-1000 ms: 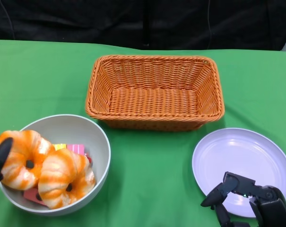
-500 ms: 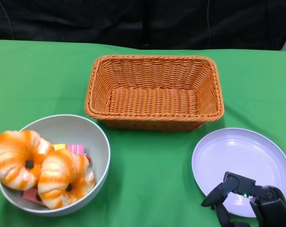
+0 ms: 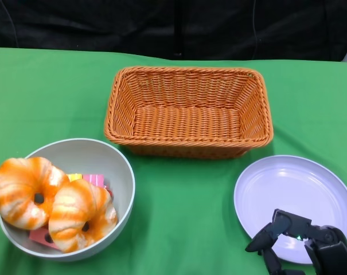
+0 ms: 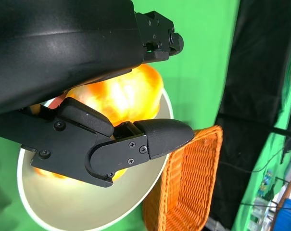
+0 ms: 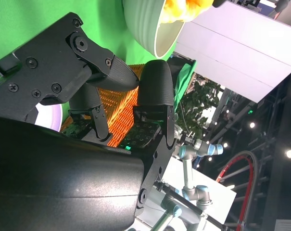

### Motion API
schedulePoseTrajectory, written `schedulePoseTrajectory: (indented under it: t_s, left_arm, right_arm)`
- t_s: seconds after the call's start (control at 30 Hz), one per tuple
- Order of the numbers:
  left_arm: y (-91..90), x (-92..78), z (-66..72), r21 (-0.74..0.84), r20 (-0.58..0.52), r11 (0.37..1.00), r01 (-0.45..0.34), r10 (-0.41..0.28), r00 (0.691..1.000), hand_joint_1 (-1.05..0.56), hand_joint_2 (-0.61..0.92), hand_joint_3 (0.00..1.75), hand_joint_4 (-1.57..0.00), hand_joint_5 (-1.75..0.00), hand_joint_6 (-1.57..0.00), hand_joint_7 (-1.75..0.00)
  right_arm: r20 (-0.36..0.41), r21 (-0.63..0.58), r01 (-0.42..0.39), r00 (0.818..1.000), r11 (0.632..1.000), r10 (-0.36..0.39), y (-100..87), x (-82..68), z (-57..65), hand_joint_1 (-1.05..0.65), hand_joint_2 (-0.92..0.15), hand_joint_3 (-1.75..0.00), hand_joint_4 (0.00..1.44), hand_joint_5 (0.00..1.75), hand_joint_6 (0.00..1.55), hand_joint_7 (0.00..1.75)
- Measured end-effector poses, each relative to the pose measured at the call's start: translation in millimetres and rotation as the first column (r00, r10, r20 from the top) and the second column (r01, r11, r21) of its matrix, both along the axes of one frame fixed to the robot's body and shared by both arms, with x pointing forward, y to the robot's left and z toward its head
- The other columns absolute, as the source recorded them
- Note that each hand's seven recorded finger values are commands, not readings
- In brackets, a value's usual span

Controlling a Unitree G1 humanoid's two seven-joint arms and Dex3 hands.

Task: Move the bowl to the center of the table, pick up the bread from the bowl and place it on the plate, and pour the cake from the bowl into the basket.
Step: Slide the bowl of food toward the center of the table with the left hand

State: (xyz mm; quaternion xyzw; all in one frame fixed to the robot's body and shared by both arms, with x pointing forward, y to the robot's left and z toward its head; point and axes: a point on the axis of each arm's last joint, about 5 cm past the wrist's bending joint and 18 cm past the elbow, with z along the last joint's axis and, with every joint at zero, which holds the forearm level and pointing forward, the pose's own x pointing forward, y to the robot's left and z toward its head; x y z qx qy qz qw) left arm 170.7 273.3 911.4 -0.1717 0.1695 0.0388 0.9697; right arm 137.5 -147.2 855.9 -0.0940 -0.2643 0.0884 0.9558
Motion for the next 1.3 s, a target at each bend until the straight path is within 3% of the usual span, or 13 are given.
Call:
schedulePoseTrajectory:
  t_s: [0.47,0.8,1.3]
  left_arm:
    - [1.1,12.8,-1.1,-0.094,-0.042,0.988,0.122,-0.126,0.991,-0.79,0.92,0.77,0.0,0.0,0.0,0.0]
    - [-14.3,14.3,-11.2,-0.162,-0.119,0.969,0.188,-0.208,0.971,-0.82,0.92,0.75,0.0,0.0,0.0,0.0]
    - [-34.8,21.8,-13.9,-0.31,-0.116,0.917,0.249,-0.297,0.948,-0.83,0.92,0.79,0.0,0.0,0.0,0.0]
  right_arm:
    - [-0.001,0.001,0.003,1.0,1.0,-0.003,-0.4,-1.0,0.9,-0.37,-0.42,-1.24,0.7,1.55,0.8,1.19]
    - [-0.001,0.0,0.003,1.0,1.0,-0.003,-0.6,-1.0,1.0,-0.36,-0.44,-1.23,0.7,1.55,0.81,1.19]
    - [0.006,0.0,0.0,1.0,1.0,0.0,-0.1,-0.5,2.3,-0.35,-0.45,-1.18,0.68,1.51,0.77,1.15]
